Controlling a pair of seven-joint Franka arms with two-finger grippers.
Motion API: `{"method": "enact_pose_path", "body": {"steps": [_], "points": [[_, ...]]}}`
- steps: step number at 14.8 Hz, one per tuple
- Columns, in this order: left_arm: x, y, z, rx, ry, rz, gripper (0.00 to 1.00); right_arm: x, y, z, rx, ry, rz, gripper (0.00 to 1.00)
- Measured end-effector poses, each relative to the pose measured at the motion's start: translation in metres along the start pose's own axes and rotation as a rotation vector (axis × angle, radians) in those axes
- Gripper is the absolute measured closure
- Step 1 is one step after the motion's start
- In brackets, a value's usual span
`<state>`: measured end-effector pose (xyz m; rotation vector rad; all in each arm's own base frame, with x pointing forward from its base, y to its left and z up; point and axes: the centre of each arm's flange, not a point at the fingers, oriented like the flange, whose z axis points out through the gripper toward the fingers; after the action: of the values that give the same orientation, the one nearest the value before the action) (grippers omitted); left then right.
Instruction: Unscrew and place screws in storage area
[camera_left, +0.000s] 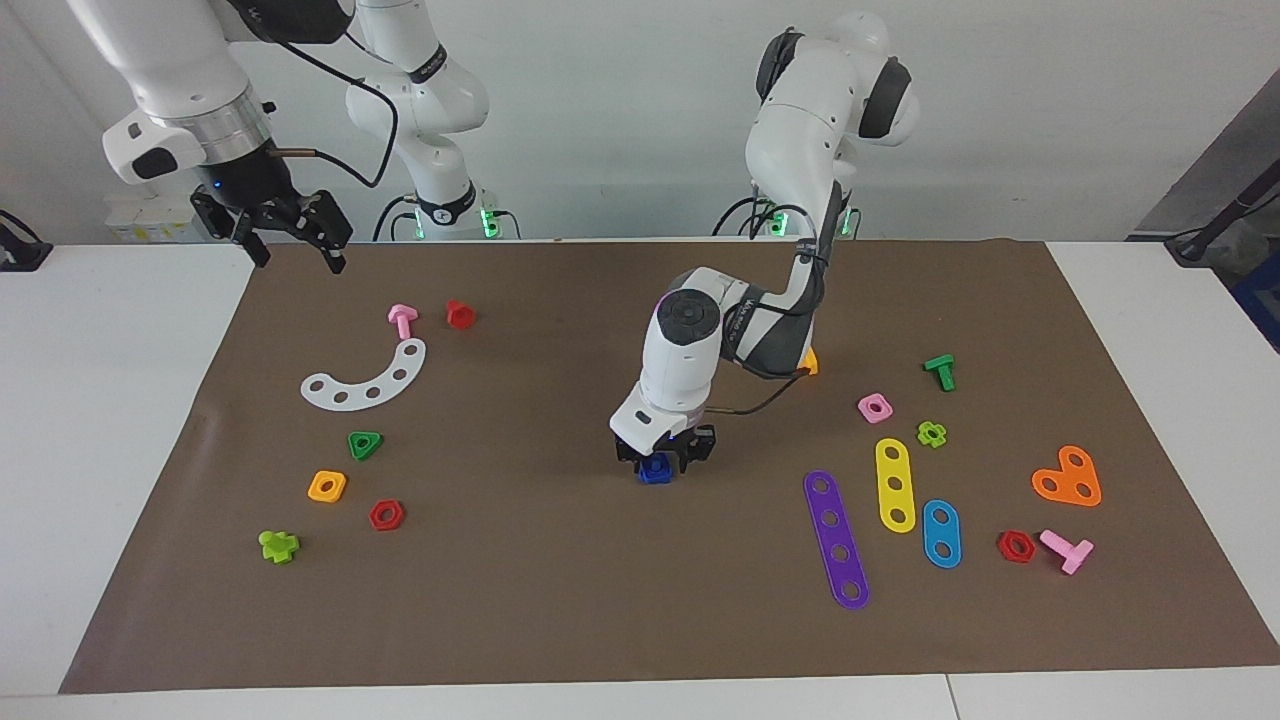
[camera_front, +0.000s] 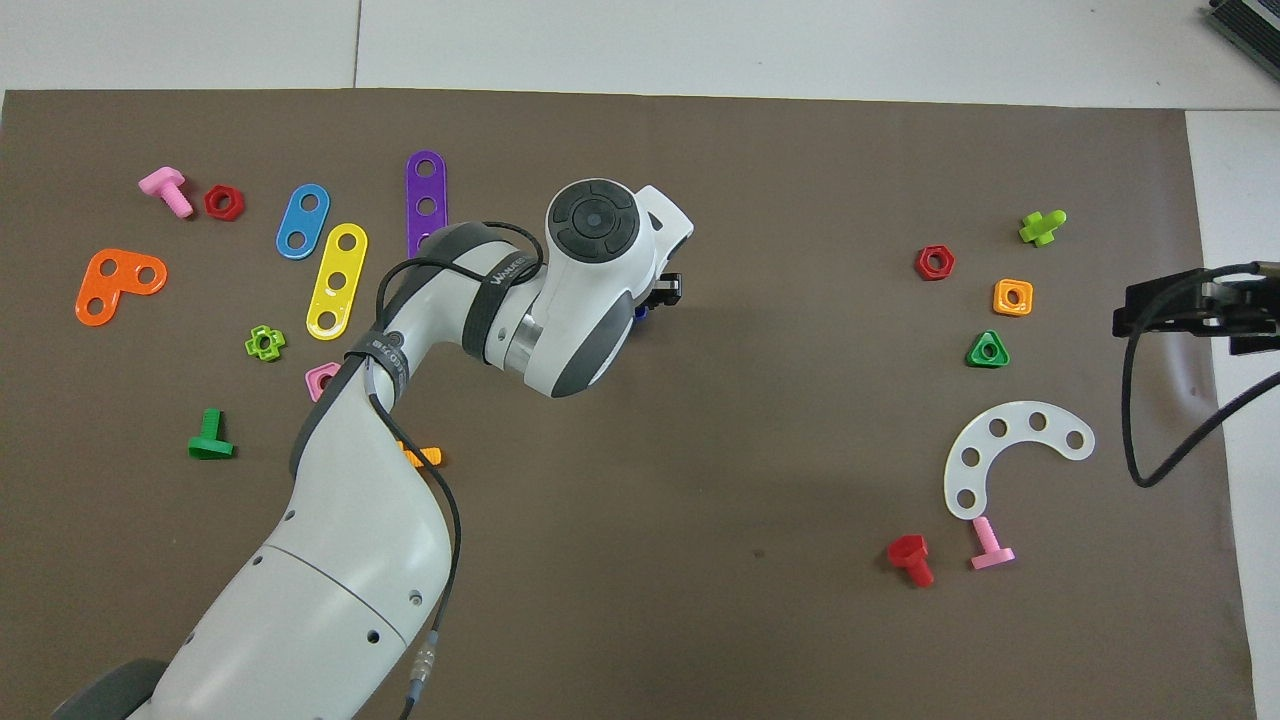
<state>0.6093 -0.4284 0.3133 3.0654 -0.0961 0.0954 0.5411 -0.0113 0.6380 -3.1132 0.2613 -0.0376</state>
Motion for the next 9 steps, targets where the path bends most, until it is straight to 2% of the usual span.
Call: {"method": "enact_pose_path", "body": {"steps": [9], "points": [[-0.0022, 0.0007, 0.0031, 0.002, -0.004, 0.002, 0.37, 0.0000, 0.0000, 0.0000, 0.000, 0.000, 0.000, 0.00]]}}
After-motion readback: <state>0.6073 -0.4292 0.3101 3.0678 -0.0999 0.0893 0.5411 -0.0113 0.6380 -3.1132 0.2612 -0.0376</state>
